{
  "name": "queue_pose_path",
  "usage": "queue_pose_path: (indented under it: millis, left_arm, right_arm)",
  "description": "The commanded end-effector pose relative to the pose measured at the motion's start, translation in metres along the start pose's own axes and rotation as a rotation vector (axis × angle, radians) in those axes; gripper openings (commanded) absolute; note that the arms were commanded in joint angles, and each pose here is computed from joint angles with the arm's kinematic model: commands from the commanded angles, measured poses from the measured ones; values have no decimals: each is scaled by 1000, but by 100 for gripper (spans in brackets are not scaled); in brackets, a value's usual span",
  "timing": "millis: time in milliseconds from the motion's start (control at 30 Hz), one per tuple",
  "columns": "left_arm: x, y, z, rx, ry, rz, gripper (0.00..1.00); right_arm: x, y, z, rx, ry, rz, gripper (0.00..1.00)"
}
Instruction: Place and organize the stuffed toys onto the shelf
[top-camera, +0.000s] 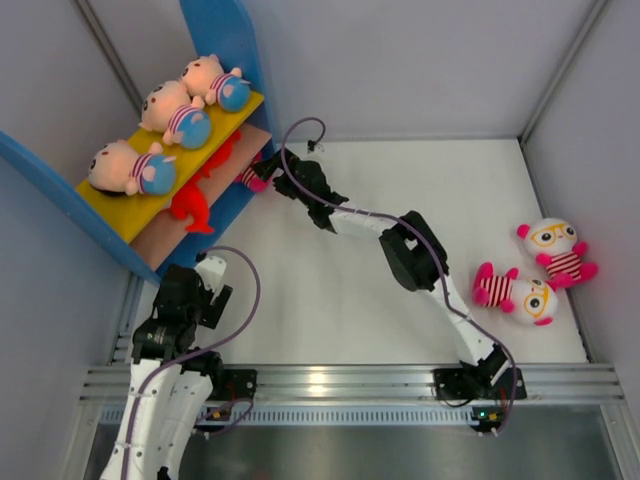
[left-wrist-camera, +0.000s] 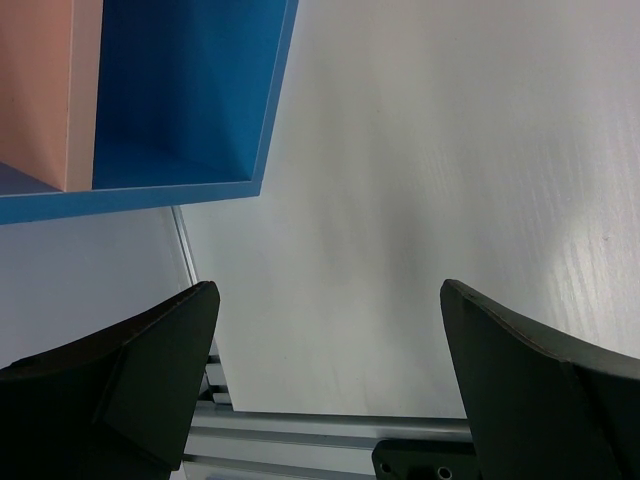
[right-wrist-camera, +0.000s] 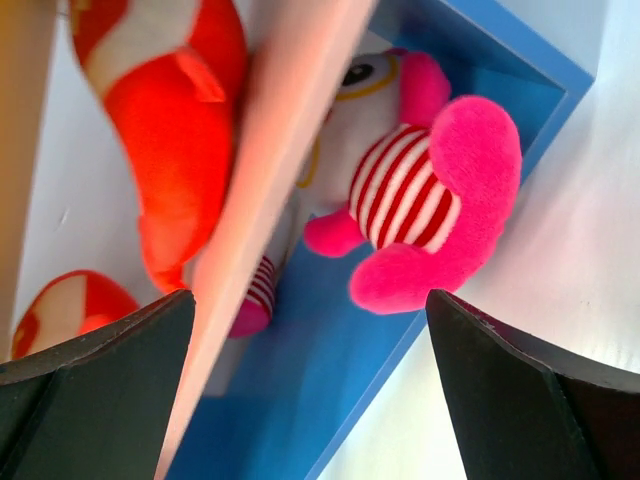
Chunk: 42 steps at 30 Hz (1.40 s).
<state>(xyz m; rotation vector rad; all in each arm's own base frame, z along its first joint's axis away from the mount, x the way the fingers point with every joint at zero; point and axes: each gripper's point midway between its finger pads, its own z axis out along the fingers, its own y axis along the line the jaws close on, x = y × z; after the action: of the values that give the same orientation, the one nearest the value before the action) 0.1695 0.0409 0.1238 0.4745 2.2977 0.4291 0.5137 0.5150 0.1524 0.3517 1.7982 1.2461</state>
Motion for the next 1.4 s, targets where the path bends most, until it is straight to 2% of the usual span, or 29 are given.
queue_pose_path:
  millis: [0, 167, 200, 233, 300, 367, 400, 433, 467, 500, 533, 567, 600, 633, 667, 767, 800, 833, 867, 900, 967, 1033, 1100, 1167, 1233, 1367]
  left_arm:
    - [-13, 5, 1, -19, -47, -21, 98]
    - [-12, 5, 1, -20, -44, -23, 98]
    - [-12, 6, 1, -21, -45, -24, 98]
    - [-12, 6, 1, -23, -47, -25, 98]
    - [-13, 6, 0, -24, -47, -27, 98]
    - [-13, 7, 0, -24, -51, -27, 98]
    - [-13, 6, 0, -23, -52, -27, 98]
    - [-13, 7, 0, -26, -57, -28, 98]
    - [-14, 7, -1, -29, -64, -29, 98]
    - [-15, 7, -2, -28, -66, -30, 98]
    - [-15, 7, -2, -29, -74, -30, 98]
    - [-16, 8, -3, -31, -79, -31, 98]
    - [-15, 7, -3, -28, -81, -28, 98]
    - [-16, 7, -4, -26, -90, -28, 98]
    - [-17, 6, -4, -23, -94, -24, 98]
    - [-18, 5, -5, -16, -104, -19, 98]
    - [-18, 5, -5, -14, -102, -18, 98]
    - [-19, 5, -5, -15, -105, -19, 98]
    - [-18, 5, -4, -17, -102, -19, 98]
    - [-18, 6, -5, -18, -105, -19, 98]
    - [-18, 6, -5, -21, -101, -21, 98]
    - [-17, 6, -4, -23, -98, -22, 98]
    - [-17, 6, -4, -23, -96, -24, 98]
    - [-16, 6, -4, -22, -91, -24, 98]
    - [-16, 6, -3, -18, -86, -20, 98]
    - [-16, 5, -2, -14, -80, -17, 98]
  right_arm:
    - [-51, 65, -25, -110, -43, -45, 99]
    - [-58, 37, -53, 6, -13, -78, 99]
    - [-71, 49, -65, 1, -32, -100, 99]
    - [-68, 34, -75, 45, -22, -121, 99]
    - [-88, 41, -100, 90, -47, -198, 99]
    - [-95, 24, -121, 180, -48, -261, 99]
    - [-111, 37, -141, 187, -66, -297, 99]
    - [-105, 9, -159, 280, -20, -327, 100]
    - [-121, -6, -174, 356, -43, -345, 99]
    - [-141, 0, -199, 386, -72, -358, 99]
    - [-136, -37, -227, 517, -21, -375, 99]
    - [-161, -56, -249, 609, -71, -369, 99]
    - [-183, -47, -278, 625, -130, -336, 99]
    - [-201, -83, -310, 747, -165, -313, 99]
    - [-208, -100, -339, 831, -173, -295, 99]
    - [-248, -136, -430, 998, -324, -205, 99]
    - [-262, -128, -457, 986, -408, -178, 99]
    - [-261, -146, -479, 1034, -431, -161, 99]
    - [-280, -158, -508, 1084, -514, -147, 99]
    - [-290, -153, -528, 1074, -584, -149, 99]
    - [-297, -181, -566, 1167, -655, -113, 99]
    - [-294, -206, -598, 1288, -689, -50, 99]
    - [-290, -232, -611, 1367, -649, 1, 100]
    - [-288, -262, -623, 1369, -600, 104, 99]
    - [-301, -276, -644, 1379, -643, 154, 93]
    - [-312, -290, -656, 1433, -693, 109, 93]
